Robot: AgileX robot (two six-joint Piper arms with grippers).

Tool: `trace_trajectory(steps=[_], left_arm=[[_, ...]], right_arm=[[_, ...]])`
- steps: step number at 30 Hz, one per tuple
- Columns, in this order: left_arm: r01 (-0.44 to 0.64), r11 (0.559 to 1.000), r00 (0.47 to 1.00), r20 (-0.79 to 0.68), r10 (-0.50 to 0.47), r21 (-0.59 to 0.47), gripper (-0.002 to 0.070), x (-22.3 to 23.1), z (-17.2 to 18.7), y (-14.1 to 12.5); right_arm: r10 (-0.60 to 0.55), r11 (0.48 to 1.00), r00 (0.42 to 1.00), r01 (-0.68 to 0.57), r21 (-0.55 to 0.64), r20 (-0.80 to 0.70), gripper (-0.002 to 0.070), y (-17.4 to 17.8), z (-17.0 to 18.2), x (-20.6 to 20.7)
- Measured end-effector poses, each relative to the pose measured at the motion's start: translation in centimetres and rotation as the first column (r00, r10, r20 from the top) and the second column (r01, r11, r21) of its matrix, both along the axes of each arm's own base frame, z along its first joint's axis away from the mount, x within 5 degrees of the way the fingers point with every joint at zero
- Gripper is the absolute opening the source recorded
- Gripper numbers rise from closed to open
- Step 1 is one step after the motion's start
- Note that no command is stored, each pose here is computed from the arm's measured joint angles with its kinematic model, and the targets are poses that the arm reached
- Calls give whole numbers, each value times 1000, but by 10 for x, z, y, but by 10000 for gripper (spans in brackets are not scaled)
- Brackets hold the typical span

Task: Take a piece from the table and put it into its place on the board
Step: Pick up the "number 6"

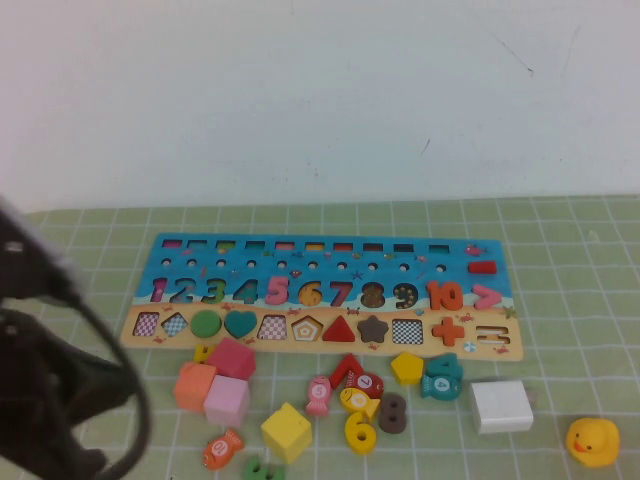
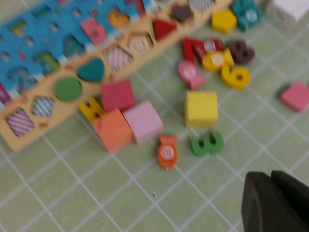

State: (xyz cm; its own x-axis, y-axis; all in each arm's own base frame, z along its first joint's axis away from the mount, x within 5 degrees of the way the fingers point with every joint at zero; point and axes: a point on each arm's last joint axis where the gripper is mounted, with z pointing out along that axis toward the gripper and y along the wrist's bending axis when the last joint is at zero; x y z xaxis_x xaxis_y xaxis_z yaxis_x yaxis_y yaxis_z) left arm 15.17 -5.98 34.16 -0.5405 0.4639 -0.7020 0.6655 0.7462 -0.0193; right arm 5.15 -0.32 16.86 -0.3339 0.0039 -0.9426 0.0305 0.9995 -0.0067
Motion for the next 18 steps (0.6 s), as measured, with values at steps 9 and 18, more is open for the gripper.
trace_trajectory(steps=[9,18], left_arm=[[110,983,979,-189,-80,150,-1,33,-38,-60],[265,937,929,-320,-186,225,-1,63,-76,-147]], right_arm=[[0,1000,1000,0,0,0,-1,0,0,0],[0,1000,1000,0,-2,0,-1,0,0,0]])
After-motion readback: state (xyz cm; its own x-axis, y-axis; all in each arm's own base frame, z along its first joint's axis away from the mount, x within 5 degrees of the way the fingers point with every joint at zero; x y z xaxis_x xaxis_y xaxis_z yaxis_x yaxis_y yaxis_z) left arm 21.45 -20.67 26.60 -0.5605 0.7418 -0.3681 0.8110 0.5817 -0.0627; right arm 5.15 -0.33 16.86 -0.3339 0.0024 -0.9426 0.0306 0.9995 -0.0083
